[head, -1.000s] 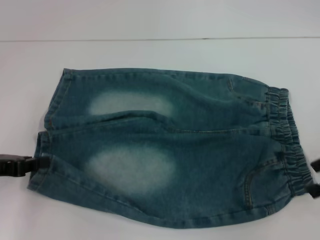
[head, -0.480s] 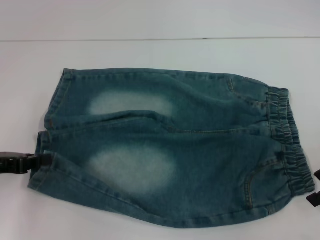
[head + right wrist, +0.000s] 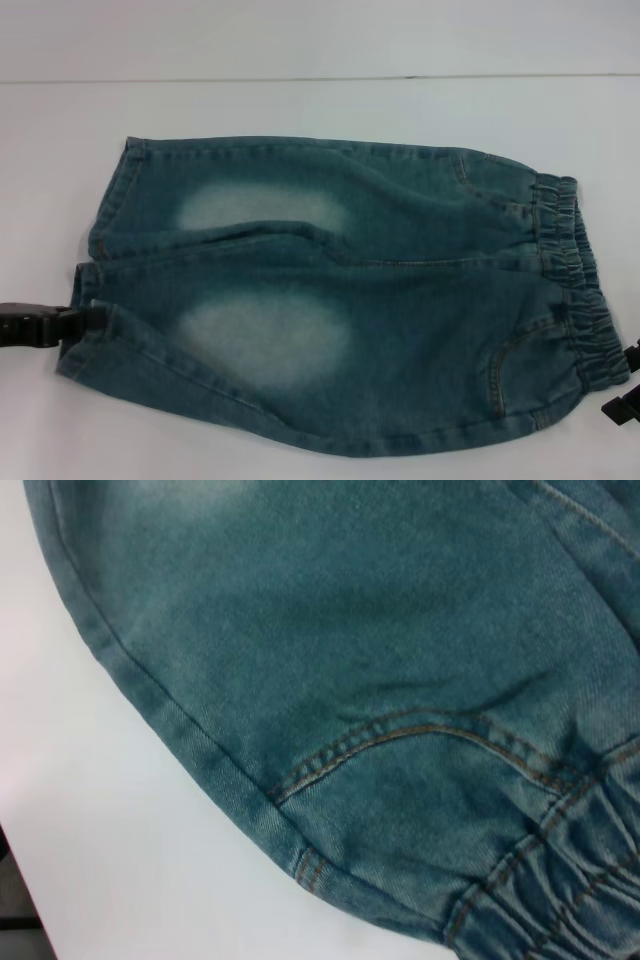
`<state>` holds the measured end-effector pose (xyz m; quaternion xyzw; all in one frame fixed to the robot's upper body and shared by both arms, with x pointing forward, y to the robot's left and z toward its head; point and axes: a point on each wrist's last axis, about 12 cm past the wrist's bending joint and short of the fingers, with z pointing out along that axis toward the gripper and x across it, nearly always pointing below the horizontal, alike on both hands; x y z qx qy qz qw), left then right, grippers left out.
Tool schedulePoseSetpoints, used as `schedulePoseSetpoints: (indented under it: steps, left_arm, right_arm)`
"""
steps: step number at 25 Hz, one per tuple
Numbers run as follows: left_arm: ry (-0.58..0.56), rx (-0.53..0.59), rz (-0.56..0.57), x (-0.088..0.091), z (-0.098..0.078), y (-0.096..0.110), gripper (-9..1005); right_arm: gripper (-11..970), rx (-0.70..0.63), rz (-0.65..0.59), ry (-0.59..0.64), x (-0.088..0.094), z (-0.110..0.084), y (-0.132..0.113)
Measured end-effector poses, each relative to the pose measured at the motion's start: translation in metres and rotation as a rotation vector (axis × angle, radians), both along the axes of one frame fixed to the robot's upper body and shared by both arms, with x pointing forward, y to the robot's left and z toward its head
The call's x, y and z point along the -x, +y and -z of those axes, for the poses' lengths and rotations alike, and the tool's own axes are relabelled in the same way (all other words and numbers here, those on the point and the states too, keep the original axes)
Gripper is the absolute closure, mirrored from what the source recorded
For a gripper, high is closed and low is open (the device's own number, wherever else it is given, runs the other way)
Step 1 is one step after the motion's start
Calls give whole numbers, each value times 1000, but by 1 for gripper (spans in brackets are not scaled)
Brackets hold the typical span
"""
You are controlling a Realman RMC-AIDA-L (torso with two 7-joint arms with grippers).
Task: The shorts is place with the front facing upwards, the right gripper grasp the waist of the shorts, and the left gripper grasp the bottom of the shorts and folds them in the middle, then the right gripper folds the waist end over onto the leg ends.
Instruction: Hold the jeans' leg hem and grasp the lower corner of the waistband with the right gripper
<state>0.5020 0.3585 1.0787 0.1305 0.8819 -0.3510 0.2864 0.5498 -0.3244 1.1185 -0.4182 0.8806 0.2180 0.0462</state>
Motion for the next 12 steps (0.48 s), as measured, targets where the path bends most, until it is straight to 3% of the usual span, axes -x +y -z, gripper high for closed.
schedulePoseSetpoints:
  steps: [7, 12]
  left_arm:
    - [-1, 3, 2, 0, 1, -1, 988]
    - [-3, 4, 3, 0, 3, -2, 988]
  right_arm:
    - [73, -8, -15, -2, 1, 2, 4]
    - [210, -16, -26, -14, 2, 2, 2]
